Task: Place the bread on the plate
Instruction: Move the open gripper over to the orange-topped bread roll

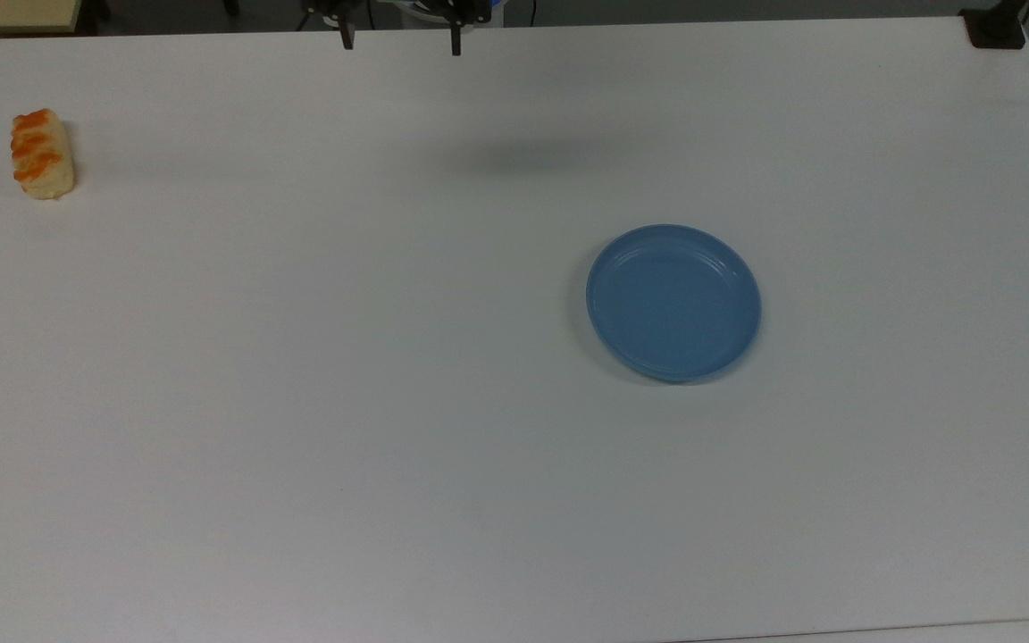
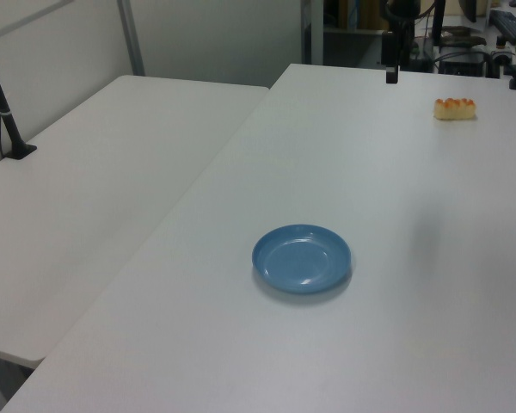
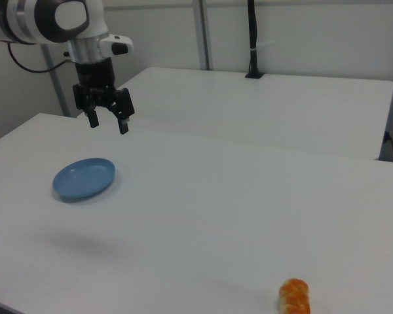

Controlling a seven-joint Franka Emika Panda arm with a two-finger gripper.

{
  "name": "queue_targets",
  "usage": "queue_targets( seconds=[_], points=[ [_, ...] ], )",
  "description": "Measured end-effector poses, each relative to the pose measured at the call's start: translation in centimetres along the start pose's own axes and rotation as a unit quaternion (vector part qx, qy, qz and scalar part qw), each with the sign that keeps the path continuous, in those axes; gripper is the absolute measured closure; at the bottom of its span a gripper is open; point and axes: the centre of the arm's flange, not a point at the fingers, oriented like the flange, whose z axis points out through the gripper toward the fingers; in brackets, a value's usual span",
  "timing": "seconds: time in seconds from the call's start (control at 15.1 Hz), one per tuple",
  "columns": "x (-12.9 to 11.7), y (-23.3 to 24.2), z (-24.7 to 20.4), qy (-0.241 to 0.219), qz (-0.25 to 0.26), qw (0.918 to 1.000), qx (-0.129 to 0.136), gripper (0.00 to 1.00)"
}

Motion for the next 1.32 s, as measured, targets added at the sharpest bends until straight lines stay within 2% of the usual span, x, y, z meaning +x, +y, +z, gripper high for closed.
queue_targets(
  seconds=[0.4,0.66,0.79,0.92,1.12,1.32],
  points=[
    [-0.1,2.7,-0.6,-0.001,0.001,1.0,0.001,0.0],
    [-0.8,13.2,0.9,-0.01,-0.042,0.9991,0.005,0.0],
    [-1.7,21.5,3.5,0.002,-0.046,0.999,-0.002,0.0],
    [-2.5,26.5,6.4,0.007,-0.046,0.9988,-0.013,0.0],
    [-3.4,31.9,12.0,0.005,-0.05,0.998,-0.04,0.0],
    [-3.7,35.2,17.2,-0.002,-0.053,0.9959,-0.074,0.0]
  ],
)
